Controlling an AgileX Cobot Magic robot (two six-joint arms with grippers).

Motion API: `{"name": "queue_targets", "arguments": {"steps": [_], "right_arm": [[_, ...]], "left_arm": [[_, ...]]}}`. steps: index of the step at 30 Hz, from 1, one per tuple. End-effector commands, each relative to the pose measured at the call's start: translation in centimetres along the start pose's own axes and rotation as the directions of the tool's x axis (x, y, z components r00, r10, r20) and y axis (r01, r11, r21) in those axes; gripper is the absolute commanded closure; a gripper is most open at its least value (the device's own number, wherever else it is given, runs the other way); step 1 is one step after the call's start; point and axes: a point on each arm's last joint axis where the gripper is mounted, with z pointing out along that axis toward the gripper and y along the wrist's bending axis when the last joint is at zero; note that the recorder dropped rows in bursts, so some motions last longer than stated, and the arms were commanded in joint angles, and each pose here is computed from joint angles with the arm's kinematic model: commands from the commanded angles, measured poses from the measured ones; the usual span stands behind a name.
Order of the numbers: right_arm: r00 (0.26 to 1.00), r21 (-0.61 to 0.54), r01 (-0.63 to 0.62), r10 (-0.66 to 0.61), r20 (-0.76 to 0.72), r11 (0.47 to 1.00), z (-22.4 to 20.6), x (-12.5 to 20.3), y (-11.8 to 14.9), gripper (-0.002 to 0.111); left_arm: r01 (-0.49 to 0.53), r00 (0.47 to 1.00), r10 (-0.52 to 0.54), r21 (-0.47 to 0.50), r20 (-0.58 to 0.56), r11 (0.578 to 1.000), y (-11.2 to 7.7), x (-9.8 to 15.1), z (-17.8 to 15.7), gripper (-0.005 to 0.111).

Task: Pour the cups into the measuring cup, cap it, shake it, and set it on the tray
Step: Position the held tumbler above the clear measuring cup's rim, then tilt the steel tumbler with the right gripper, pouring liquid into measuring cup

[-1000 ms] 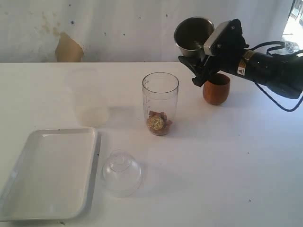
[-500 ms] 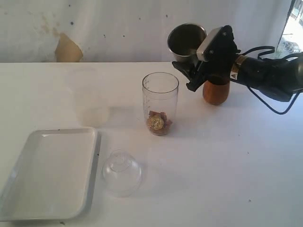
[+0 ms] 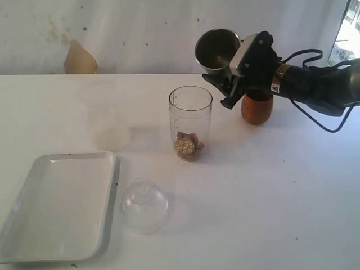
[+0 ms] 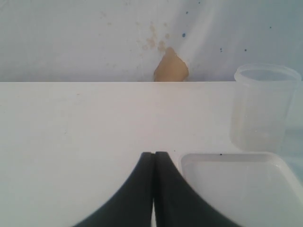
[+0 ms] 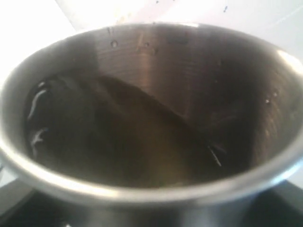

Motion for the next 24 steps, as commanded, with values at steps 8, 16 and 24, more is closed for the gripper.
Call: {"name": "queue_targets", "arguments": {"steps": [8,16,24], "right_arm": [[0.992,0.027,0.094,-0.096,0.076,0.995,0.07,-1.45,-0.83,0.108],[0.987,0.027,0.140,-0.142,0.077,0.990,0.07,-1.46,-0.79,0.108],[0.975,0.030,0.207,-0.209,0.075,0.978,0.07,-1.46,-0.77,0.108]], "left_arm": [[-0.002,1.000,0.002,0.004,-0.002,1.000,-0.02,0.16,0.00,0.107],[-0.002,1.000,0.002,0.004,-0.002,1.000,-0.02,0.16,0.00,0.107],[-0.002,1.000,0.002,0.004,-0.002,1.000,-0.02,0.16,0.00,0.107]]}}
